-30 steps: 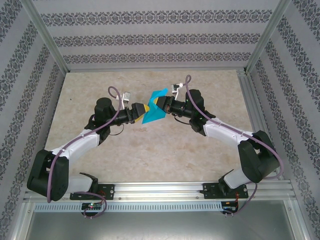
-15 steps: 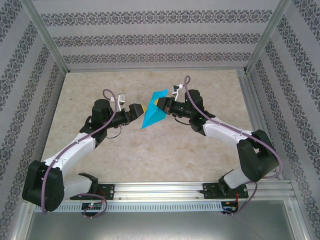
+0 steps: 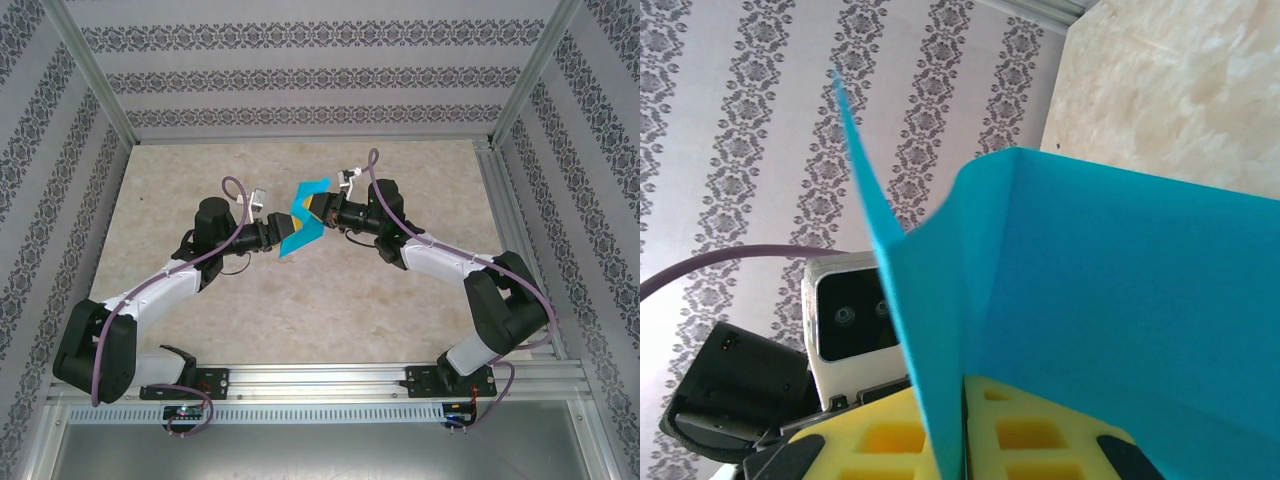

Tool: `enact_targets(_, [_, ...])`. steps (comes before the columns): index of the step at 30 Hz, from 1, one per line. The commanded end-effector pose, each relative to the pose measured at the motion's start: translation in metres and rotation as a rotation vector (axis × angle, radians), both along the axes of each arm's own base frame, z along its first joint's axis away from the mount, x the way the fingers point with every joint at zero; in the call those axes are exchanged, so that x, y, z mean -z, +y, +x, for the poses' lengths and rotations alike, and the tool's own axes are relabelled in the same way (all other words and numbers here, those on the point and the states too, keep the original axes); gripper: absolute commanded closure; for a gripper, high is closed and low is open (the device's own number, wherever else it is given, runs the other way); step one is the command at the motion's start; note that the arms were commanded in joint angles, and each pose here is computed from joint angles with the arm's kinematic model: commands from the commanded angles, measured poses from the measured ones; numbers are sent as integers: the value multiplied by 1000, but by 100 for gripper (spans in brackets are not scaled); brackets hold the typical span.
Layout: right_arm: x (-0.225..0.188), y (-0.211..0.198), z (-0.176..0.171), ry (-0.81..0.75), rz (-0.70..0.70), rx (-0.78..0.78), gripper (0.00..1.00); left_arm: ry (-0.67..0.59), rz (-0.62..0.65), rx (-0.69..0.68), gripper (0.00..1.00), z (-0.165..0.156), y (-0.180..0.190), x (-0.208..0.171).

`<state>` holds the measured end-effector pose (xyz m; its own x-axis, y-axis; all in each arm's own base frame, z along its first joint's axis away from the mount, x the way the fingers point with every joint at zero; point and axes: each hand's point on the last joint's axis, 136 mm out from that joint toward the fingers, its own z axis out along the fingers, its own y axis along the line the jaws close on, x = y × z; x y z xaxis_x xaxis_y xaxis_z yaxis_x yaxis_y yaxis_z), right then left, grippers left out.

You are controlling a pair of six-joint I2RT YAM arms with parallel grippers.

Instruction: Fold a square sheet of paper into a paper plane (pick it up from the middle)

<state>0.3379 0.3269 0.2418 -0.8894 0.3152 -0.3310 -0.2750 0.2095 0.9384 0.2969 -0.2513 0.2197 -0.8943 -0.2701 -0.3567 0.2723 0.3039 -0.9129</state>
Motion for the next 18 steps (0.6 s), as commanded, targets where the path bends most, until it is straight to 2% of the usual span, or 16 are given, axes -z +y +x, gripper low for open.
enact_targets(1, [-20,6,-3,-29,61,-41,89,-106,-47,-17,32,5,-2,-28])
enact_targets(7, [-13,5,-3,-12,41,-45,89,-129,-35,-72,48,10,4,-29])
enact_targets(13, [-7,4,-4,-6,13,-46,88,-144,-43,-62,71,9,3,-33])
enact_targets(18, [-6,-1,0,-10,-15,-31,80,-143,-29,-53,84,9,2,-31])
